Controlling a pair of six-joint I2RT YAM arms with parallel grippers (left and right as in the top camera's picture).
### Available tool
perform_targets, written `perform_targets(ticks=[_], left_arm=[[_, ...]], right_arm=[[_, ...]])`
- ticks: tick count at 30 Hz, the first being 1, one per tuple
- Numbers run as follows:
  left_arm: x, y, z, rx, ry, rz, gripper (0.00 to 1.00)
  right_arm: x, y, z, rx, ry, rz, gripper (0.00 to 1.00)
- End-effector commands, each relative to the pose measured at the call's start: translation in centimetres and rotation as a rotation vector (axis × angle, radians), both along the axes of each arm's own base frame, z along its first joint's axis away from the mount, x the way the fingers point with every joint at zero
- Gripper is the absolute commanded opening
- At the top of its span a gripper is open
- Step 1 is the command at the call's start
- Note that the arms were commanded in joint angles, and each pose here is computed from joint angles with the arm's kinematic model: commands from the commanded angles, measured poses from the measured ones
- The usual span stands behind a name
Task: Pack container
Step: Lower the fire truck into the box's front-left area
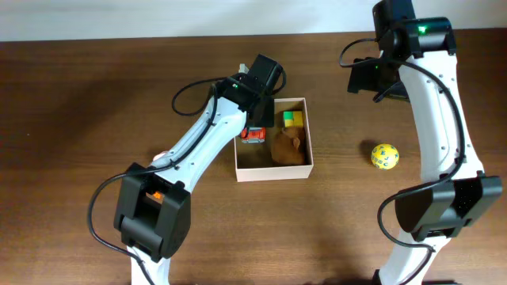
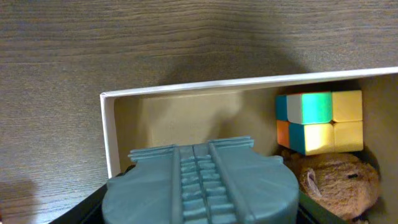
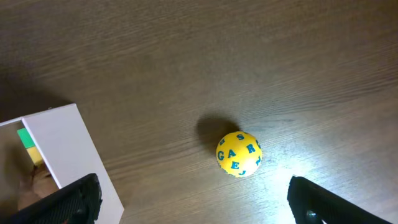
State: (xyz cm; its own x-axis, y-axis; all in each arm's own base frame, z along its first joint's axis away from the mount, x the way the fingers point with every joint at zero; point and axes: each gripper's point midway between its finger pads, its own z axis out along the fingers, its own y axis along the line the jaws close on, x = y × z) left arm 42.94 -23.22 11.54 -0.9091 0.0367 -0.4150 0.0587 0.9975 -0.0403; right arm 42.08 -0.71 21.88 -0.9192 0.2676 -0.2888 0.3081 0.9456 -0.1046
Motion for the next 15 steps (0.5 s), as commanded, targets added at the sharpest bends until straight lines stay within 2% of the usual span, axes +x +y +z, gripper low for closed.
perform_targets(ticks=[1, 15], left_arm=[[0.1, 0.2, -0.2, -0.004, -0.002, 0.035, 0.23], [-0.6, 0.5, -4.2, 0.033, 0.077, 0.054, 0.23]], right_arm=[[0.0, -0.3, 1.1, -0.012, -0.033, -0.008, 0.99], [0.0, -0.3, 1.1, -0.012, -0.033, -0.008, 0.99]])
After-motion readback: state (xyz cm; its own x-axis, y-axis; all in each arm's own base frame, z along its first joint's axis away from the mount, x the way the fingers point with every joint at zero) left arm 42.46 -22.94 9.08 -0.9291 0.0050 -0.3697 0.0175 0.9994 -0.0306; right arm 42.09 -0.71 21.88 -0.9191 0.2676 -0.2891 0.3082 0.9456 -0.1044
